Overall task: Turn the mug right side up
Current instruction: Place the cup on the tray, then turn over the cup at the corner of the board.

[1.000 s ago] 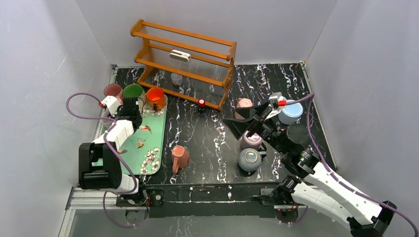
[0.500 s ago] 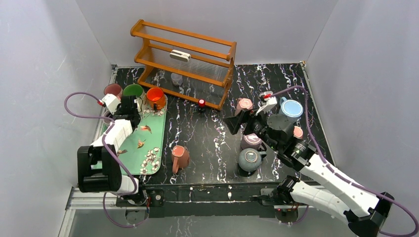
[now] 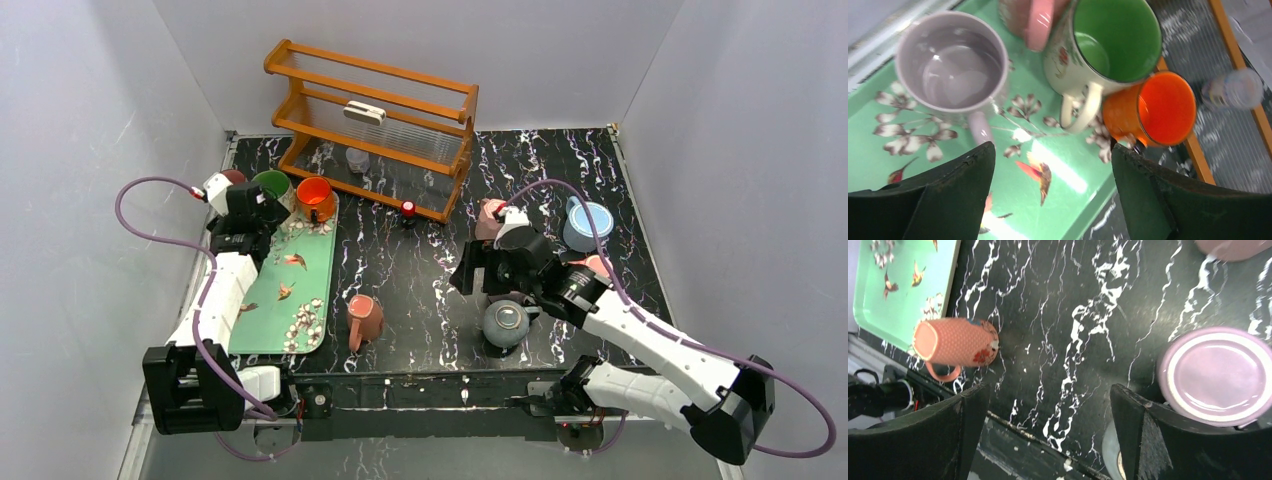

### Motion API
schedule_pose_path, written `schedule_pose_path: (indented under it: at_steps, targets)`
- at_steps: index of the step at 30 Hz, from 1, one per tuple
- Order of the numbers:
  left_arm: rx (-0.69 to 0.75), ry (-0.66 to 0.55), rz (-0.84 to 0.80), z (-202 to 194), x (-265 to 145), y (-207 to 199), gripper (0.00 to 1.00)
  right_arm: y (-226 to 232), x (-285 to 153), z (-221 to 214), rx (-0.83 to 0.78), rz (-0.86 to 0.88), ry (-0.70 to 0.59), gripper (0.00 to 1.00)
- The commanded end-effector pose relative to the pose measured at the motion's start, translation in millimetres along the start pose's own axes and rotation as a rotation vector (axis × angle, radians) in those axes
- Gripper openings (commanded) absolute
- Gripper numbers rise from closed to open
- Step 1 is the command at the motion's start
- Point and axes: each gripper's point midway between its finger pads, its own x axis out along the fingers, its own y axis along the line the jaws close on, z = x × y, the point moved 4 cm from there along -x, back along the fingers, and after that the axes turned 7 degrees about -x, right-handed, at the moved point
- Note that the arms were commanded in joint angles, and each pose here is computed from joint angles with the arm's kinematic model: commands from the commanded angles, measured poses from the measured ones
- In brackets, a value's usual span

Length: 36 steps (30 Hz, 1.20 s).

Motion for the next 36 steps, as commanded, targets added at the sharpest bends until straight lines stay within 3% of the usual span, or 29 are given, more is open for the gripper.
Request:
schedule_pose_path:
  at_steps: [1, 6, 12, 17, 26, 36]
  targets:
    - [0.056, 0.156, -0.153, -18, -19, -13, 0.84, 23, -3, -2, 0.069, 0.122, 0.068, 0.96]
    - [0.089, 0.355, -0.319, -52, -38, -22, 0.79, 49, 1, -4, 0.16, 0.271, 0.118, 0.92]
    - [0.117, 0.379, -0.308, -67, -55, -2, 0.8, 66, 15, -5, 0.242, 0.365, 0.144, 0.91]
    - [0.161, 0.457, -0.401, -82, -79, -3, 0.8, 74, 25, -15, 0.358, 0.441, 0.17, 0.89]
    - [0.225, 0.42, -0.437, -87, -82, 8, 0.82, 105, 38, -25, 0.437, 0.46, 0.19, 0.85]
    - [0.26, 0.402, -0.513, -92, -84, 6, 0.82, 157, 65, -53, 0.361, 0.412, 0.286, 0.81]
